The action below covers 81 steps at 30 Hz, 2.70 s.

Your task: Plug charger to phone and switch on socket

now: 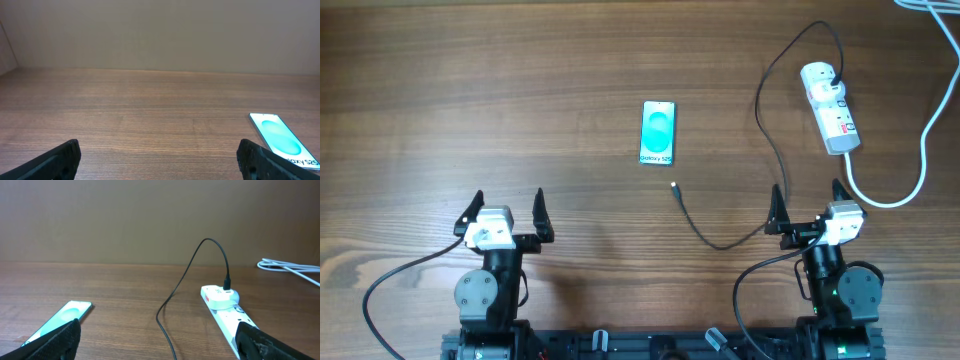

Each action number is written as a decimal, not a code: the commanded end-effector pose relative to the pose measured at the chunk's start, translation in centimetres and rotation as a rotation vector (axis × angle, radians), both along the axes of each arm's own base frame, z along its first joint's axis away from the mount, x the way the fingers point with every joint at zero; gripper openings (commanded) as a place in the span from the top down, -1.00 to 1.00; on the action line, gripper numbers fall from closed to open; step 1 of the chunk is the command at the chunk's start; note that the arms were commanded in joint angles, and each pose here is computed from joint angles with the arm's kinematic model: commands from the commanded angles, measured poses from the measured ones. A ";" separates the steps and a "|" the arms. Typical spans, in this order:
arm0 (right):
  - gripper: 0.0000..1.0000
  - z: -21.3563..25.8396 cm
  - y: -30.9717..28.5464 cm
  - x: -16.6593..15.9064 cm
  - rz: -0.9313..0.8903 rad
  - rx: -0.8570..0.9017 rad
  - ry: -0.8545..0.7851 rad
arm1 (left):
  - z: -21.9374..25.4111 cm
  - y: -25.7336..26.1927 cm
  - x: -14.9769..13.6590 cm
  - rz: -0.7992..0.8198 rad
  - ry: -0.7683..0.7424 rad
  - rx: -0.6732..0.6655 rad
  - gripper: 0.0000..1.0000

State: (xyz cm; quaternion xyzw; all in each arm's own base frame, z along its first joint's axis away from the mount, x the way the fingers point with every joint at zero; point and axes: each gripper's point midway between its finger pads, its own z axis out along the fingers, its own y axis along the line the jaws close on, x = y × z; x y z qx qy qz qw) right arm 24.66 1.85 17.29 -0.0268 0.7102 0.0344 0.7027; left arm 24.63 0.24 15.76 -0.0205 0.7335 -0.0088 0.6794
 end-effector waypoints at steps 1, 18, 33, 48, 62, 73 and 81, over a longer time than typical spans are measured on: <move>-0.99 0.1 0.1 0.0 0.005 0.016 -0.005 | 0.0 0.0 0.0 -0.003 -0.004 0.019 -1.00; -0.99 0.1 0.1 0.0 0.005 0.016 -0.005 | 0.0 0.0 0.0 -0.003 -0.004 0.019 -1.00; -0.99 0.1 0.1 0.0 0.005 0.015 -0.005 | 0.0 0.0 0.0 -0.003 -0.004 0.019 -1.00; -0.99 0.1 0.1 0.0 0.005 0.016 -0.005 | 12.2 -7.9 -4.4 -0.474 -0.549 0.111 -1.00; -0.99 0.1 0.0 0.0 0.004 0.016 -0.006 | 22.2 -2.8 -0.5 -0.169 -0.200 -0.047 -1.00; -0.99 0.1 0.0 0.0 0.004 0.016 -0.005 | 18.9 -8.3 13.7 -0.294 0.539 -0.322 -0.99; -0.99 0.1 0.0 0.0 0.004 0.016 -0.006 | 5.5 -20.0 18.9 -0.205 1.067 -0.116 -0.99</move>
